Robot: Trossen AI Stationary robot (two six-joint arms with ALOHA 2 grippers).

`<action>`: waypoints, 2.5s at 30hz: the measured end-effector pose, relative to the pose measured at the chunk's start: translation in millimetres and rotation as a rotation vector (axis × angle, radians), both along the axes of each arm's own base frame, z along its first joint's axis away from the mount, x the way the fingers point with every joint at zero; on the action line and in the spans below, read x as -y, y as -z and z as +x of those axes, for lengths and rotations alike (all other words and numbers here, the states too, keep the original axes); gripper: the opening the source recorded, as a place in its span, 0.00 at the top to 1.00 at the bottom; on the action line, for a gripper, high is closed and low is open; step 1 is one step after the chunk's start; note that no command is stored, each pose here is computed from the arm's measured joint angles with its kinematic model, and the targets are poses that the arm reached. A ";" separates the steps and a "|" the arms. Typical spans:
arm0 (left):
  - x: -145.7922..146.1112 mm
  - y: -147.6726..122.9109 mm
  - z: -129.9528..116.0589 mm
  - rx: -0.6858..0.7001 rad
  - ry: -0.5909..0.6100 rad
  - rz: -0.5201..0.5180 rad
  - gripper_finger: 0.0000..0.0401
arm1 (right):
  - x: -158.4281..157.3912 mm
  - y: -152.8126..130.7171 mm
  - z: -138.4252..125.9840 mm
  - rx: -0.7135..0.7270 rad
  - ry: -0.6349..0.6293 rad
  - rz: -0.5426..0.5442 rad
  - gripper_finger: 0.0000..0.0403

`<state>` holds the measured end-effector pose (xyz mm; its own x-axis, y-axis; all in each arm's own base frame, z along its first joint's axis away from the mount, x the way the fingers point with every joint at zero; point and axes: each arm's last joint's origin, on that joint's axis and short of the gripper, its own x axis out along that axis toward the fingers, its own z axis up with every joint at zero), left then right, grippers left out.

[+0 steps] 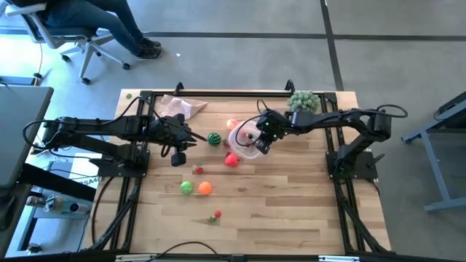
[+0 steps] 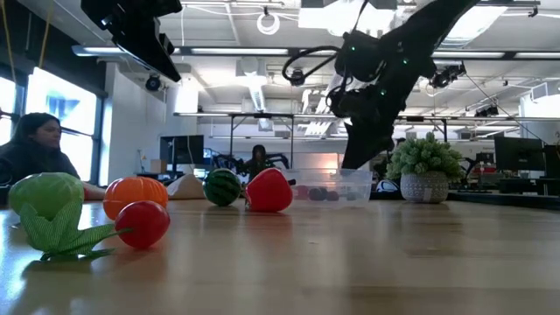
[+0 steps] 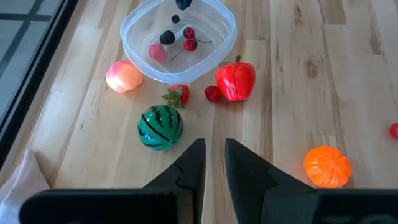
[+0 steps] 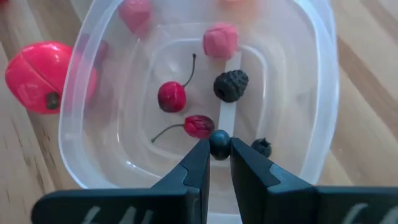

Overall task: Pick and placing Produce into tupperware
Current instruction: Put the blueberry into the transparent bin, then put the apple into the transparent bin

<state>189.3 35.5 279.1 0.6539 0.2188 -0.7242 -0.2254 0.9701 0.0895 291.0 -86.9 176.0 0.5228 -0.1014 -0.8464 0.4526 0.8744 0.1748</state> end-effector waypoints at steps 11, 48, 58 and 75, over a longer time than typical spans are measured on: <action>0.0 0.0 0.0 0.000 0.000 0.000 0.87 | -0.1 5.7 0.2 0.012 -0.018 -0.013 0.90; 0.0 0.0 0.0 0.000 0.000 0.000 0.87 | -0.3 -3.9 5.8 0.086 -0.067 0.007 0.82; 0.0 -0.1 0.0 0.000 0.000 0.000 0.87 | -7.8 -101.6 -16.3 0.287 -0.086 -0.091 0.82; 0.0 0.1 0.0 0.000 0.000 0.000 0.87 | -74.5 -107.0 -148.6 0.383 0.046 0.061 0.83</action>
